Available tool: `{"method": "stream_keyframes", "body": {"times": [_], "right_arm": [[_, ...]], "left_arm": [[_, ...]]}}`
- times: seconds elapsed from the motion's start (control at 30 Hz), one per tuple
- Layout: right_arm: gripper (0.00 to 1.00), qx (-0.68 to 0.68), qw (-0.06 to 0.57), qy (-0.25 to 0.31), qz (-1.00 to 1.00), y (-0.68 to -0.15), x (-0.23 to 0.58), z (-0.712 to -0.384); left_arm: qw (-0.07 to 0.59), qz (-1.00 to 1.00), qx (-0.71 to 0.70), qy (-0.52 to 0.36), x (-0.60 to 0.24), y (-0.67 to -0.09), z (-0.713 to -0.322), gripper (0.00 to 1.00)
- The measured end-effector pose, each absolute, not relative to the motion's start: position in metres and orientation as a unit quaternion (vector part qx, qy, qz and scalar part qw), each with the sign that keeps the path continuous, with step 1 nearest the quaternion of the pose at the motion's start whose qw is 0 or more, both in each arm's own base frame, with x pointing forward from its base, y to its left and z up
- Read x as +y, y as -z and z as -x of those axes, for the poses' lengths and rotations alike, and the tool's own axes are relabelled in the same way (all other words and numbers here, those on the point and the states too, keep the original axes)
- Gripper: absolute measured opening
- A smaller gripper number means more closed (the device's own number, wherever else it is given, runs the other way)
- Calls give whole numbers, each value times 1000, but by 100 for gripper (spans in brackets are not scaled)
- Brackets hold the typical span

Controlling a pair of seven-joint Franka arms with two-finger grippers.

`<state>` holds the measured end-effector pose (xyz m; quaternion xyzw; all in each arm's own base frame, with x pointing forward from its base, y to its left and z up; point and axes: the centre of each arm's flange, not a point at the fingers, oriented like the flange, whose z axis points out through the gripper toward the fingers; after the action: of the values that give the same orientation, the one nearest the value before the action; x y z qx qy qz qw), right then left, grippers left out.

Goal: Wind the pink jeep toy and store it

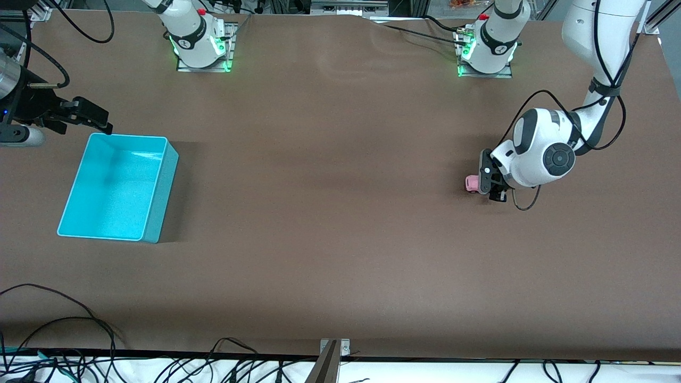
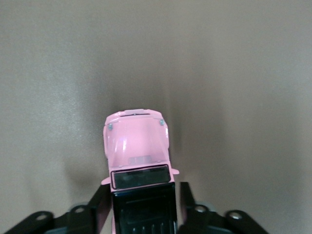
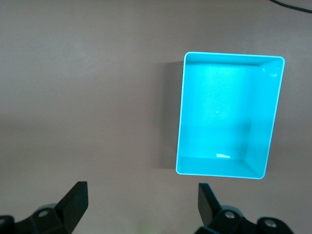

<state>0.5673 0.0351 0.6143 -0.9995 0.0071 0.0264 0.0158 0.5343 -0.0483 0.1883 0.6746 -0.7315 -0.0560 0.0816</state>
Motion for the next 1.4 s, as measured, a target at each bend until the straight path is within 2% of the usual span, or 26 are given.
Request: {"method": "stream_keyframes", "body": {"times": [0.07, 0.73, 1.4], "right_arm": [[100, 7, 16, -26, 1000, -614, 35, -567], [100, 7, 16, -26, 1000, -614, 35, -567], [100, 7, 16, -26, 1000, -614, 35, -567]], "left_arm": [[80, -673, -733, 55, -48, -190, -535, 52], [81, -678, -728, 55, -40, -189, -535, 52], [82, -686, -722, 47, 59, -189, -537, 52]]}}
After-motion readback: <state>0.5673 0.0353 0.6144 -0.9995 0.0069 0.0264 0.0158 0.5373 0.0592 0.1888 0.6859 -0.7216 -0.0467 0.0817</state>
